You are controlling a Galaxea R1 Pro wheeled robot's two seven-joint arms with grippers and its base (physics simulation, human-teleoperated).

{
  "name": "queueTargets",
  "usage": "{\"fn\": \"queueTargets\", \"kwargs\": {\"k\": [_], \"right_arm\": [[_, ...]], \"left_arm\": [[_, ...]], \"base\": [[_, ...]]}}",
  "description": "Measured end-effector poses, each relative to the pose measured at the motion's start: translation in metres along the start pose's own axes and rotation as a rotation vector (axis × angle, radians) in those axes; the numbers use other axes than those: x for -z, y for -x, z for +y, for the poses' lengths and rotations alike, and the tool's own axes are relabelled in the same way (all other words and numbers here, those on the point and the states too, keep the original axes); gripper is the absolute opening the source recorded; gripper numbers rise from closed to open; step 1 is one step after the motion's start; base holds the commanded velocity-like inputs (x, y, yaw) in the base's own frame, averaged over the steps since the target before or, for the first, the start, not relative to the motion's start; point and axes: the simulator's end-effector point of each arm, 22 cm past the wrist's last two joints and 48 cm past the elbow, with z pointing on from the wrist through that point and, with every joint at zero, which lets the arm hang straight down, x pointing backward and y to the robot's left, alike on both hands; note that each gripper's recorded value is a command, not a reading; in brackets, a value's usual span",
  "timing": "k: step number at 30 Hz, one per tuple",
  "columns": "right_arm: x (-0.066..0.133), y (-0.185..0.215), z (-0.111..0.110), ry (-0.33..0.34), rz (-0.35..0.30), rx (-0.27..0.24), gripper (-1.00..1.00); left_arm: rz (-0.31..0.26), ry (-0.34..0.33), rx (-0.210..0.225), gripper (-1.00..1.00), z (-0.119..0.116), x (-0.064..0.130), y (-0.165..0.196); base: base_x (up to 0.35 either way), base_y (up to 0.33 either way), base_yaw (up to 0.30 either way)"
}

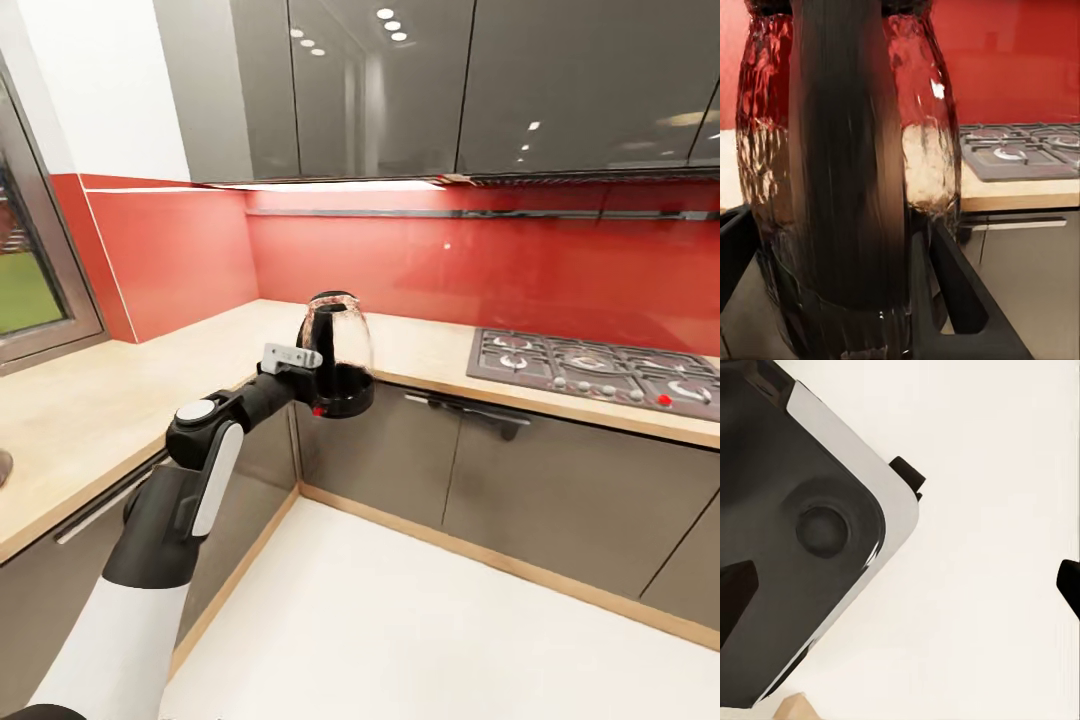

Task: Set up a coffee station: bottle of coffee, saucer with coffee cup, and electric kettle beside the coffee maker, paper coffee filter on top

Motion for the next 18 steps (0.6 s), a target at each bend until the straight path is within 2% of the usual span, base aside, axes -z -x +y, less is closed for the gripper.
{"fn": "queueTargets", "kwargs": {"k": [9,18], "right_arm": [[-0.0001,0.0000,0.0001,0.000,0.000,0.000,1.00],[0.0000,-0.0002,0.0006,0.003,0.001,-0.002,1.00]], "left_arm": [[-0.003,0.011,0.005,-1.00,0.0053,0.0009,0.0007],[-0.003,0.010,0.008,-1.00,0.0056,0.0009,0.0008]], "base": [[0.012,-0.005,0.255],[0.000,0.000,0.046]]}}
